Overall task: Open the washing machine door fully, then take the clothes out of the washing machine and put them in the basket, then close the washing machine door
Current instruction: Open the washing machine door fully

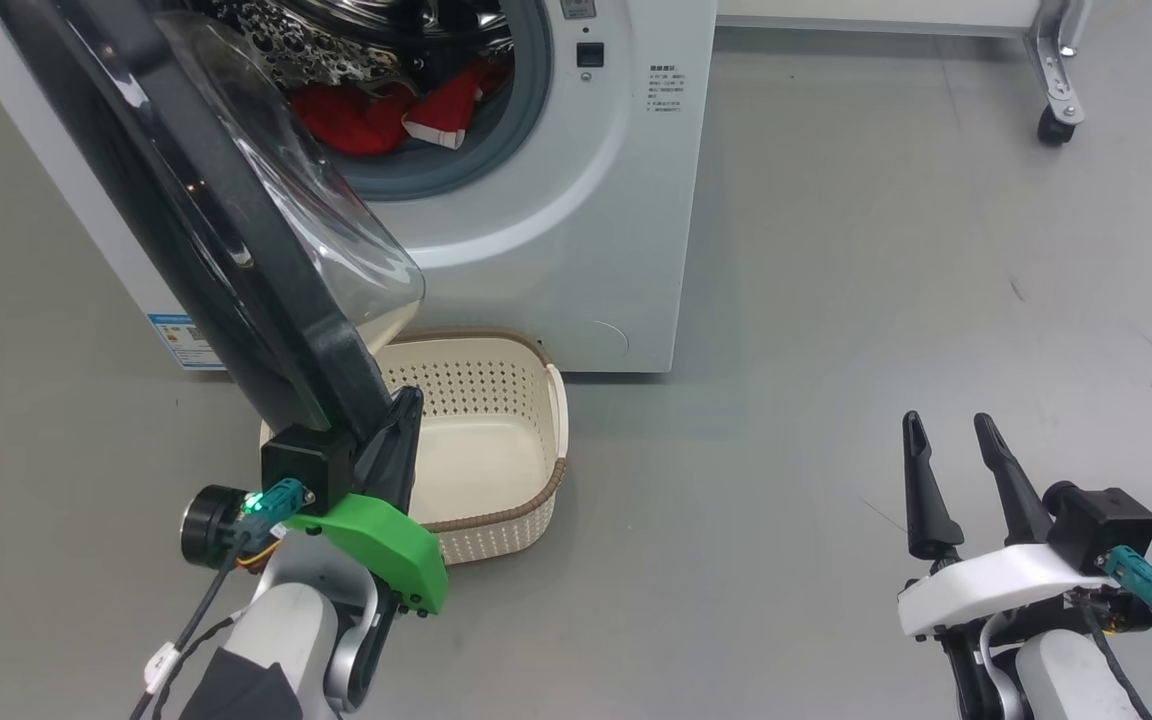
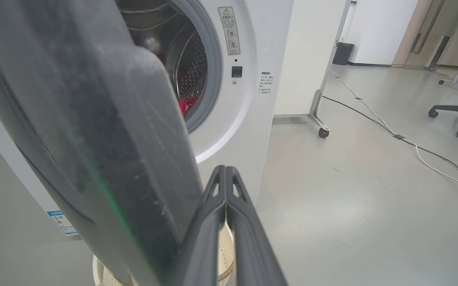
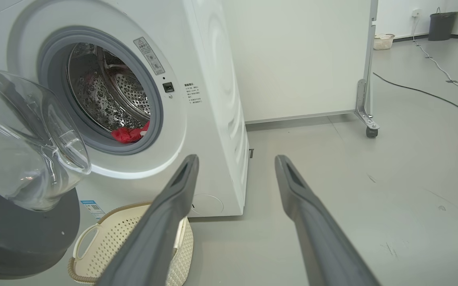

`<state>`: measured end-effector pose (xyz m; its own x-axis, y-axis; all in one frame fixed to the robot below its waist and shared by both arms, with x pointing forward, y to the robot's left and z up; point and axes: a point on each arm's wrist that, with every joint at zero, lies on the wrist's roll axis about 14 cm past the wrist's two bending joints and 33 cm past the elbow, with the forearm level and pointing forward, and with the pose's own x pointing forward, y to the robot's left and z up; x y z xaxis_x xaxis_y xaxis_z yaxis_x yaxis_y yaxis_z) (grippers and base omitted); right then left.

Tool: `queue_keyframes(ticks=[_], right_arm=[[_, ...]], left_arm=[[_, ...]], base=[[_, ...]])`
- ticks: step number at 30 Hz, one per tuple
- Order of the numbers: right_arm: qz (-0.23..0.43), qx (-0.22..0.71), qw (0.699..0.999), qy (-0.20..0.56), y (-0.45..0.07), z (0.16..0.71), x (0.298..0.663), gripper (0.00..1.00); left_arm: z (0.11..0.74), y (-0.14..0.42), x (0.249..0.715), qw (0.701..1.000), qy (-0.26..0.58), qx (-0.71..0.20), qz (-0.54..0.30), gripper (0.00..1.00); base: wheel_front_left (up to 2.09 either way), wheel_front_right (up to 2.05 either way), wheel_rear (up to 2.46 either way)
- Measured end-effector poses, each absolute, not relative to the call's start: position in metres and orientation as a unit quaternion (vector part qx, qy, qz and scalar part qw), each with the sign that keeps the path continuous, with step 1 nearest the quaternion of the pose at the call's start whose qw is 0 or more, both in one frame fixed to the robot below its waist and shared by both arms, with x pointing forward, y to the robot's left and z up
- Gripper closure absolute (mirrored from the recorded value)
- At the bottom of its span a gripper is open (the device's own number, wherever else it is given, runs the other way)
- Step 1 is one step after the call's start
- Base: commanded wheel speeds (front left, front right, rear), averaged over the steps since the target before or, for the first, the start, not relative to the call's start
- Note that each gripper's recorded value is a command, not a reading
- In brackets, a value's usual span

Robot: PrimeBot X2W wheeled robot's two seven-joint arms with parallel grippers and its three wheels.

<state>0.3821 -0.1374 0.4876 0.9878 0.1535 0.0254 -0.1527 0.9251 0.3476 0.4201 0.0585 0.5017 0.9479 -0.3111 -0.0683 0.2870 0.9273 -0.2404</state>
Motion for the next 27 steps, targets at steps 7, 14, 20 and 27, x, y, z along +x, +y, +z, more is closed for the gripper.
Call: queue_keyframes(ticks=[7,14,20,27], right_arm=[[0.108,0.175,0.979,0.002,-0.117,0.490,0.387,0.00],[0.140,0.177,0.974,0.009,-0.096,0.489,0.388,0.00],[0.161,0.178,0.971,0.013,-0.081,0.489,0.391,0.00],[0.189,0.179,0.965,0.019,-0.060,0.488,0.395,0.00]], left_arm=[[0.500,0.073,0.412,0.983,0.054,-0.120,-0.130,1.00],[0.501,0.092,0.405,0.986,0.047,-0.126,-0.103,1.00],[0.500,0.111,0.401,0.988,0.042,-0.127,-0.076,1.00],[0.498,0.138,0.394,0.990,0.038,-0.134,-0.035,1.00]], base=[[0.00,0.00,0.00],[0.00,0.00,0.00],[0.00,0.00,0.00],[0.00,0.00,0.00]])
